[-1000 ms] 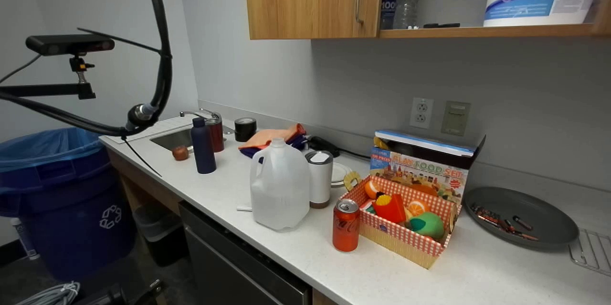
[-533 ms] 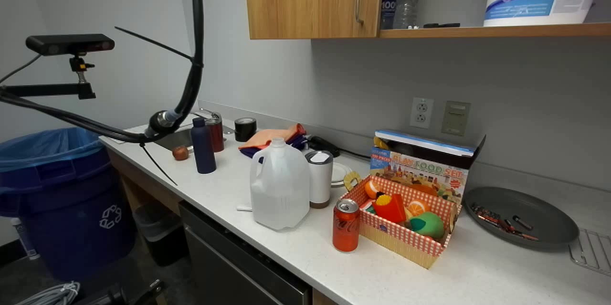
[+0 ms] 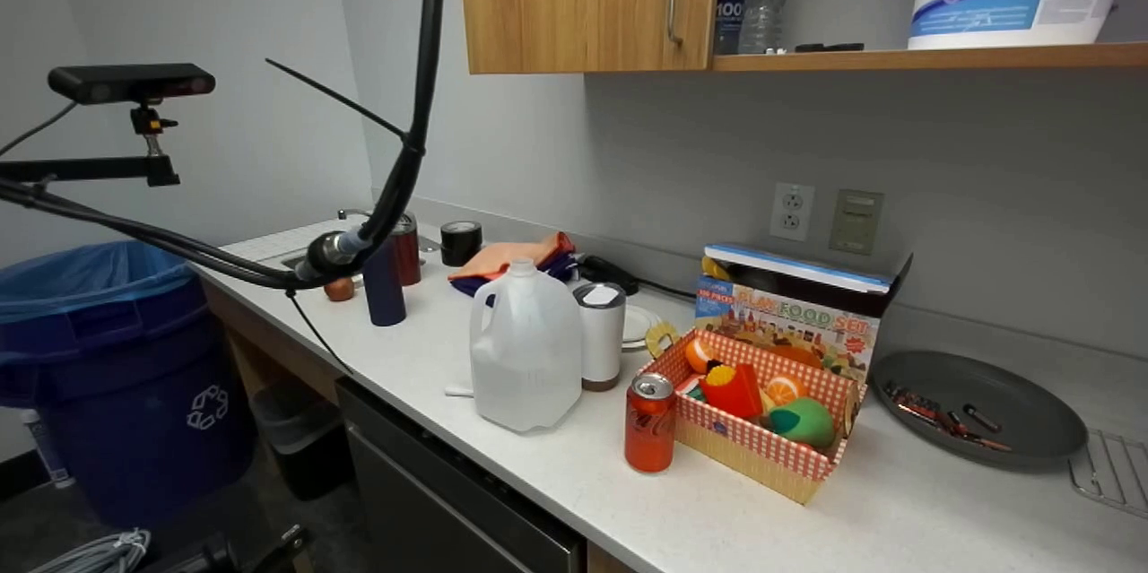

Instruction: Open the top right cabinet door

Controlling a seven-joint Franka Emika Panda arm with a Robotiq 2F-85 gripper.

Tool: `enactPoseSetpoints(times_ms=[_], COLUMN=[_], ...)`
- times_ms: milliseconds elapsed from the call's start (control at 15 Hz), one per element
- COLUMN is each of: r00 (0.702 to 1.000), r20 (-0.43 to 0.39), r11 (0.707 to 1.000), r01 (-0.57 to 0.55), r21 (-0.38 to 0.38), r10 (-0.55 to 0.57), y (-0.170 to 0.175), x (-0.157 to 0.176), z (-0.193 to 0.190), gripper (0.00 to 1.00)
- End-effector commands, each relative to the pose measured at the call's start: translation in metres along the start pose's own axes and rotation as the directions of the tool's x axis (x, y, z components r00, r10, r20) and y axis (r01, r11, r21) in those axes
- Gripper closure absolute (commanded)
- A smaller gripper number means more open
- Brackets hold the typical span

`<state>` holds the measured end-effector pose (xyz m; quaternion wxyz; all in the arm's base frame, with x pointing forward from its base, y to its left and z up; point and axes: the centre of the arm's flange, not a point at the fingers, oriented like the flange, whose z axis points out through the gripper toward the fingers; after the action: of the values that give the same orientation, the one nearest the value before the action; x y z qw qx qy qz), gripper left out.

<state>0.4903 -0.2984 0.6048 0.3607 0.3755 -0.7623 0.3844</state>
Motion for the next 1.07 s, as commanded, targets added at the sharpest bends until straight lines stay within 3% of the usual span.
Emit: enactPoseSetpoints(times_ms=[0, 467, 1000], r00=[0.997, 0.994, 1.000], r20=[-0.028, -0.036, -0.005], r11=[0.998, 0.995, 1.000], r01=[-0.069, -0.104, -0.007], r21=[0.006, -0.002, 0.010], r10=[0.069, 0.104, 0.007], y=[-0.022, -0.034, -0.027], x=[0.002, 0.009, 0.080], z=[0.011, 0.012, -0.014], gripper=[0.00, 0.00, 0.00])
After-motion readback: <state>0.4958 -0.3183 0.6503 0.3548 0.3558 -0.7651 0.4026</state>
